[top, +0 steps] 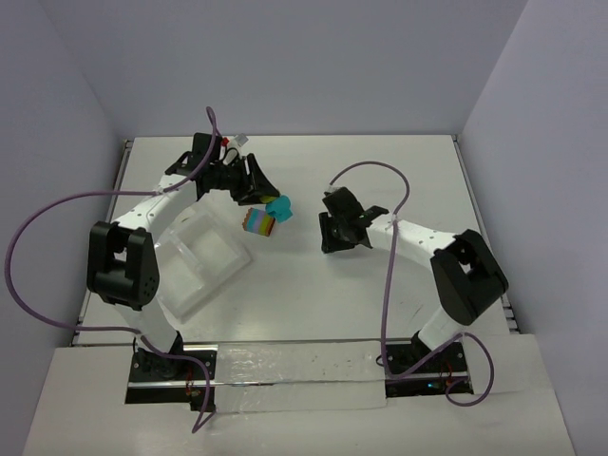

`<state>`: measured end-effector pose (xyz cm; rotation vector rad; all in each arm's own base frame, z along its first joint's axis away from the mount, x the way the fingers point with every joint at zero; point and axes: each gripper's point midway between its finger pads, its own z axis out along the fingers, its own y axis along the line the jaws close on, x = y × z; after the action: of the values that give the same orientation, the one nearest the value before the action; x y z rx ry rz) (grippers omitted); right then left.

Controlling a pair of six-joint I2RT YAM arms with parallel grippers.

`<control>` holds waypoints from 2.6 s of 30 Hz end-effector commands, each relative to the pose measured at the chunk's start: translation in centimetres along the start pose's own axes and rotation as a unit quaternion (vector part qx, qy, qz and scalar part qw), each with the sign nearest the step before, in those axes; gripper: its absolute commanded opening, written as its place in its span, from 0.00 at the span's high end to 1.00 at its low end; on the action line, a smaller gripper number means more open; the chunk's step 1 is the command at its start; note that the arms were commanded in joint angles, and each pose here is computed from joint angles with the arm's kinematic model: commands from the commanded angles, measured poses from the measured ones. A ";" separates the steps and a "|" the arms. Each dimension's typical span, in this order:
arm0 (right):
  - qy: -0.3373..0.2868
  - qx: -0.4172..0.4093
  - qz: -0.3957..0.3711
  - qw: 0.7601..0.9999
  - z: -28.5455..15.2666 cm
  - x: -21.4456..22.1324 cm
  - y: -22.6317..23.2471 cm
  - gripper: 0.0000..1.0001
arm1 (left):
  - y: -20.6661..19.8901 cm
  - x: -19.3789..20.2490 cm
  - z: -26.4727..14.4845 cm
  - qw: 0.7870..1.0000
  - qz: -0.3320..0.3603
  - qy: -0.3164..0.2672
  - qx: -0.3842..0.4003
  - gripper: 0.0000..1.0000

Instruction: Sort the legos into containers by color

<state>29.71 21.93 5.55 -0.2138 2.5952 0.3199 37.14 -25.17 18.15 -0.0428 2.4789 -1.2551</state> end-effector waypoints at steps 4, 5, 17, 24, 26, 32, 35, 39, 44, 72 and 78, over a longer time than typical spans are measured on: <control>-0.011 0.015 0.011 1.000 0.6 -0.8 -0.2 0.29 | -1.4 -1.3 -1.6 0.999 0.008 -0.038 -0.012 1.00; -0.012 0.011 0.010 1.000 0.5 -0.9 -0.1 0.21 | -1.3 -1.3 -1.6 0.999 0.008 -0.038 -0.015 1.00; -0.209 -0.100 -0.113 0.966 -9.8 -9.3 7.3 0.13 | 0.2 -2.3 -1.8 0.987 -0.085 -0.076 -0.110 1.00; -0.275 -0.111 -0.172 0.939 -12.0 -12.0 12.0 0.12 | -0.2 -1.9 -1.7 0.973 -0.126 -0.093 -0.172 1.00; -0.287 -0.111 -0.193 0.932 -12.3 -12.3 13.6 0.12 | -0.2 -1.4 -1.6 0.970 -0.130 -0.088 -0.186 1.00; -0.318 -0.080 -0.206 0.922 -11.7 -13.8 15.6 0.15 | -0.2 -1.0 -1.7 0.969 -0.132 -0.081 -0.193 1.00; -0.328 -0.048 -0.212 0.920 -10.9 -14.4 15.9 0.17 | -0.5 -1.0 -1.7 0.970 -0.132 -0.080 -0.186 1.00; -0.336 -0.022 -0.217 0.916 -10.1 -14.9 15.9 0.19 | -0.7 -1.0 -1.8 0.971 -0.130 -0.077 -0.183 1.00; -0.328 -0.016 -0.221 0.918 -8.6 -14.8 16.3 0.20 | -0.8 -1.0 -1.9 0.972 -0.127 -0.078 -0.183 1.00; -0.310 0.029 -0.230 0.922 -5.5 -13.2 16.4 0.69 | -1.3 -1.4 -2.4 0.971 -0.126 -0.089 -0.182 1.00; -0.312 0.037 -0.224 0.922 -6.2 -12.9 15.5 1.00 | -0.9 -1.5 -2.4 0.969 -0.128 -0.093 -0.188 1.00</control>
<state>34.15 36.38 17.54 -0.6539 1.9066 0.0793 36.85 -23.35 17.88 -0.5853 2.6360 -0.7656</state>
